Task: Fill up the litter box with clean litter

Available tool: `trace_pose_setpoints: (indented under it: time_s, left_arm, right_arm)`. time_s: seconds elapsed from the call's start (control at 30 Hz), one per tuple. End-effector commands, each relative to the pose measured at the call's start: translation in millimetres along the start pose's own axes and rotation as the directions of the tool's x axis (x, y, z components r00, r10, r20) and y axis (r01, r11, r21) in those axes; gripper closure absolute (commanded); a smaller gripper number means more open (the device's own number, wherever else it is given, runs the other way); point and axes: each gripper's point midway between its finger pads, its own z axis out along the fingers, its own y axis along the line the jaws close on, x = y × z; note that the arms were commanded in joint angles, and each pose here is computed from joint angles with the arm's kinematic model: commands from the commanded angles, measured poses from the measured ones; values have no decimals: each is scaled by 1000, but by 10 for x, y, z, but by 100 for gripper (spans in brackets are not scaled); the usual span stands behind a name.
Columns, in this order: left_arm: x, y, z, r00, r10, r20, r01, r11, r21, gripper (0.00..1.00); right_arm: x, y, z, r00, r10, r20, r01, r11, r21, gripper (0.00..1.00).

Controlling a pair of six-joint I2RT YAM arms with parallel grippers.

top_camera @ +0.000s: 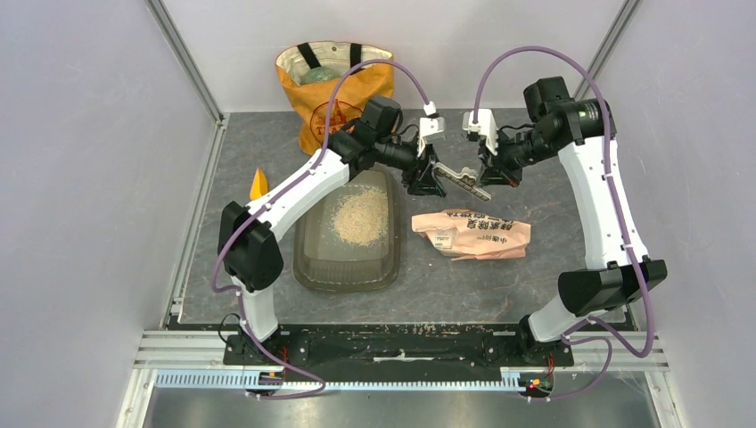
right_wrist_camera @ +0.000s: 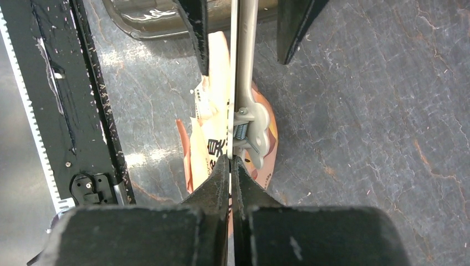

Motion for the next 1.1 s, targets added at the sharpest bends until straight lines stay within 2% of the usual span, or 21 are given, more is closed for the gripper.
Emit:
trace_pose_setpoints:
  time_s: [0.0,0.3,0.4,0.43,0.6,0.7,0.73,0.77,0.8,0.83,0.9,0.97,1.07]
  left_arm:
    - [-398,-127,-99,991,62,119,-63,998,1,34]
    - [-498,-262,-130,985,55,166,-64,997,44,36]
    - [-491,-292,-130,983,53,173,-64,997,54,41]
    - [-490,-295,-130,983,55,176,-66,996,56,45]
    - [-495,-307,-105,981,57,183,-71,995,69,97]
    - [-453,-260,-113,984,50,171,-59,997,52,98]
    - [-466,-222,-136,983,22,183,-31,999,42,98]
    - [-518,-165,-173,976,-8,215,1,999,34,98]
    - [-583,-93,-237,964,-61,259,55,998,29,98]
    - [-661,-28,-299,949,-84,303,80,996,25,98]
    - [-795,68,-457,917,-115,383,116,993,20,98]
    - [-958,79,-588,882,-103,459,113,994,6,98]
    - [-1113,-9,-678,857,-83,508,85,996,19,98]
  right_arm:
    - [3,178,-61,999,-35,-18,35,999,-21,100]
    - [58,218,-14,997,-49,-51,47,998,-37,100]
    - [65,218,-4,997,-52,-51,50,998,-39,100]
    - [53,213,-3,997,-56,-48,54,998,-36,100]
    - [-5,187,-1,998,-51,-35,50,998,-29,100]
    - [-71,150,-31,999,-46,-19,46,999,-7,100]
    - [-106,114,-40,1000,-27,-9,28,1000,15,92]
    - [-141,58,-49,1000,0,3,0,999,42,59]
    - [-179,13,-84,999,26,21,-27,997,68,35]
    - [-223,-55,-128,995,75,61,-80,992,93,19]
    - [-323,-183,-262,974,153,168,-174,977,120,9]
    - [-410,-288,-397,941,220,257,-256,960,114,8]
    - [-421,-386,-460,908,274,317,-311,948,73,11]
